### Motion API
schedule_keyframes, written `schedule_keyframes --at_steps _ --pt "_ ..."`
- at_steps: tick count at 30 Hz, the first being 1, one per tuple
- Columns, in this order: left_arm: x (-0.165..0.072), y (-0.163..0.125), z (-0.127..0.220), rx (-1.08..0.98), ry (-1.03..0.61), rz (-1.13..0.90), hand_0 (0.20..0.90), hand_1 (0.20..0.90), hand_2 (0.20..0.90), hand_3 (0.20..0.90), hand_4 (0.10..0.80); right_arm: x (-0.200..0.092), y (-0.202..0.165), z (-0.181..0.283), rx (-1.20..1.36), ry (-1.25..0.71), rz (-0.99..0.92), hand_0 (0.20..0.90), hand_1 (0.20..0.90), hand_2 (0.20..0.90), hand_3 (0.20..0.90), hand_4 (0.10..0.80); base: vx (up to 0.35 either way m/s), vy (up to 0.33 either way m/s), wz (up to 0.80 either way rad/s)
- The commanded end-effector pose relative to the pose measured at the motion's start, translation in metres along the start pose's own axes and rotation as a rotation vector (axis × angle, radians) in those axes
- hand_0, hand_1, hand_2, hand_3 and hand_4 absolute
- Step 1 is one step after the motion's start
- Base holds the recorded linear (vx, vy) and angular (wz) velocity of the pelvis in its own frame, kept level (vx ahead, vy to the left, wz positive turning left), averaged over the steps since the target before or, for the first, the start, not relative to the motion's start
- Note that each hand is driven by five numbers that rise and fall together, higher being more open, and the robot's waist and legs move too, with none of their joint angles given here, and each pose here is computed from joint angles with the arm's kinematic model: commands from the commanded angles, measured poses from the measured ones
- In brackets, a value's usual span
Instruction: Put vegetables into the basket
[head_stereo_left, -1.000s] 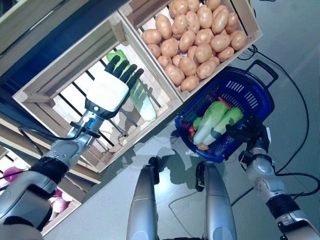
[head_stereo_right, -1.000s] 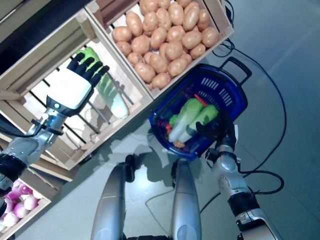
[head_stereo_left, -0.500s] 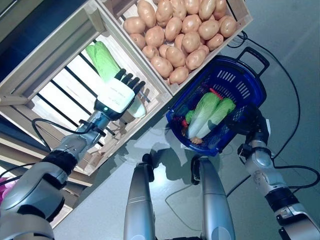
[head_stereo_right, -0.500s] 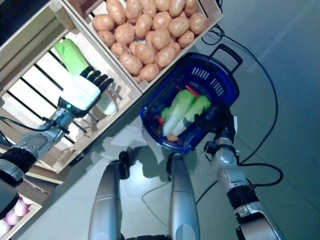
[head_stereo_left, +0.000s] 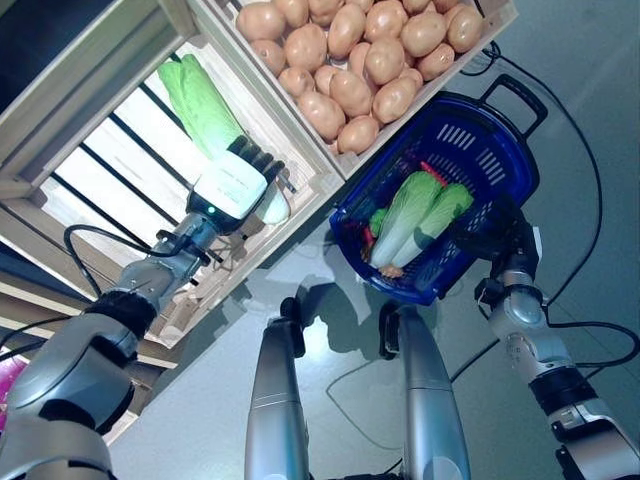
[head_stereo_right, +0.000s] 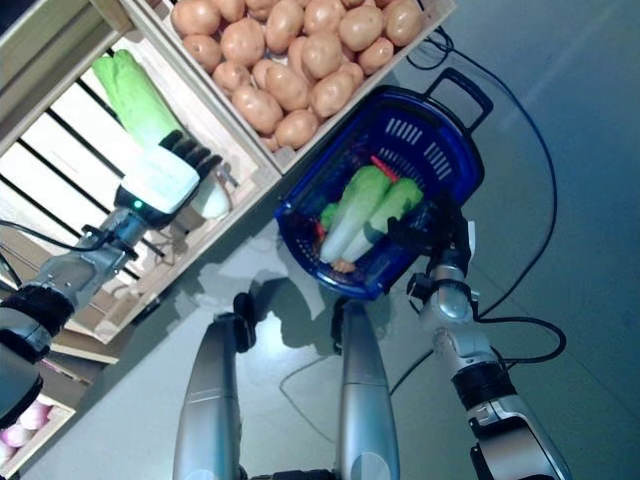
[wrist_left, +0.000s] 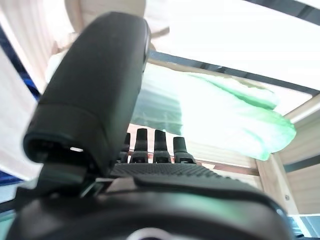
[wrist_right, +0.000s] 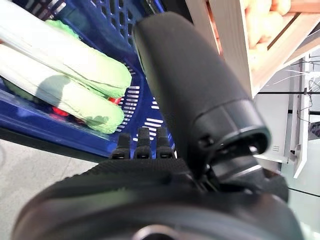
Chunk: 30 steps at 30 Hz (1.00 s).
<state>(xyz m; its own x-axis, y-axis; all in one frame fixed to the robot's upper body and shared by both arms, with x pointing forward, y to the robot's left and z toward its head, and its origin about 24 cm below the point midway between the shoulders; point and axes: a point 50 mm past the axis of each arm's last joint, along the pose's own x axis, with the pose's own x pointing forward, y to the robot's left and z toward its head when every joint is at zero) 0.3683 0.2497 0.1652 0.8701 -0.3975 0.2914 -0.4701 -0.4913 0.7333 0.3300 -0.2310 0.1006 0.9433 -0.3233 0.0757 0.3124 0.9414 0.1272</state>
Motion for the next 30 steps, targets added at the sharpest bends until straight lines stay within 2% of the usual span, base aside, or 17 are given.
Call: schedule_keyframes --at_steps 1,18,19,30 --pt "0.016 0.029 -0.030 0.121 0.085 0.154 0.900 0.900 0.900 0.900 0.800 0.007 -0.005 0.062 0.003 -0.283 0.007 0.900 0.900 0.900 0.900 0.800 0.000 0.000 0.00" --pt "0.027 0.040 -0.026 0.149 0.082 0.218 0.900 0.900 0.900 0.900 0.800 0.006 -0.004 0.077 0.015 -0.339 0.001 0.900 0.900 0.900 0.900 0.800 0.000 0.000 0.00" --pt "0.028 0.040 -0.025 0.152 0.082 0.218 0.300 0.300 0.300 0.300 0.400 0.006 -0.003 0.078 0.022 -0.341 0.000 0.900 0.900 0.900 0.900 0.800 0.000 0.000 0.00" --pt "0.026 0.036 -0.025 0.138 0.104 0.210 0.300 0.300 0.300 0.300 0.400 0.006 -0.001 0.079 0.025 -0.343 0.004 0.900 0.900 0.900 0.900 0.800 0.000 0.000 0.00"
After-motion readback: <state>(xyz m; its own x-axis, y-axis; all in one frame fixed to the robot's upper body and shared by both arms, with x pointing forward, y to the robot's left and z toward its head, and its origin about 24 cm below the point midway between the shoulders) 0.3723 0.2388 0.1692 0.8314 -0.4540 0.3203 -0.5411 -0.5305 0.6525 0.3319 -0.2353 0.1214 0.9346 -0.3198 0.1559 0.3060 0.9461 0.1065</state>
